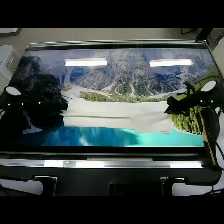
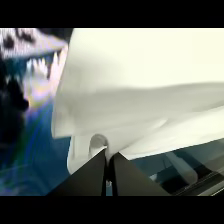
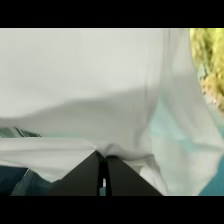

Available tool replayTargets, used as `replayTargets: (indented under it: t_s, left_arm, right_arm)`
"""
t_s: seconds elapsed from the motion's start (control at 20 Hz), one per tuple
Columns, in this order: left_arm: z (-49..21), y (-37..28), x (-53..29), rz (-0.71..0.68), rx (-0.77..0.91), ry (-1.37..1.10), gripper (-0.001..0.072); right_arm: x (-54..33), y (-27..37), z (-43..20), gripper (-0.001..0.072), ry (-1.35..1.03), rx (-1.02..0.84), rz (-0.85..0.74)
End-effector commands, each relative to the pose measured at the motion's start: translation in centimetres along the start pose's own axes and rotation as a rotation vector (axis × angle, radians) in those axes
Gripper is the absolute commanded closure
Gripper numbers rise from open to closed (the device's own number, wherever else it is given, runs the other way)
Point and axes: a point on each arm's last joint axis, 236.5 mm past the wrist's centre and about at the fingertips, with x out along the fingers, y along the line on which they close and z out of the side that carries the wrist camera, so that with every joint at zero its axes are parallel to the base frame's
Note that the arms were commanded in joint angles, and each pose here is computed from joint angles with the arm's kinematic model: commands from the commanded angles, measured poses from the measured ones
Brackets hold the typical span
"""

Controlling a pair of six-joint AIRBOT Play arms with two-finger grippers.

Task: Fold the clothes and pants, and hang the long-sleeved shirts on hangers.

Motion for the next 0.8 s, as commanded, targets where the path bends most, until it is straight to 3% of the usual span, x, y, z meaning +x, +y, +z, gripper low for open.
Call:
replayTargets:
  t_s: [0.0,0.3,0.35,0.4,0.45,0.5,0.65,0.75]
  left_arm:
    - [4.3,0.0,2.0,-0.009,-0.046,0.042,0.0686]
    - [5.3,1.4,5.7,-0.041,-0.109,0.103,0.0672]
    - [5.2,1.2,5.6,-0.051,-0.109,0.106,0.0578]
    - [5.2,0.7,5.0,-0.077,-0.096,0.105,0.0405]
    - [5.3,0.2,4.1,-0.1,-0.087,0.111,0.019]
    - [5.3,0.0,2.8,-0.112,-0.077,0.121,0.0105]
    - [5.5,0.0,-2.1,-0.125,-0.054,0.107,0.0099]
    - [5.8,0.1,-5.2,-0.12,-0.069,0.048,0.0037]
  right_arm:
    - [1.6,0.3,5.0,0.0676,-0.094,0.04,0.019]
    - [4.2,2.2,6.9,0.0674,-0.115,0.105,0.152]
    - [4.0,2.6,7.1,0.0671,-0.124,0.112,0.171]
    - [3.4,3.0,7.6,0.0618,-0.137,0.115,0.187]
    - [2.2,3.0,8.1,0.0458,-0.147,0.114,0.2]
    - [0.8,2.5,8.6,0.0309,-0.154,0.111,0.199]
    - [-2.5,-3.5,7.4,0.0006,-0.096,0.181,0.15]
    - [-2.3,-7.5,4.3,0.0001,0.023,0.248,0.122]
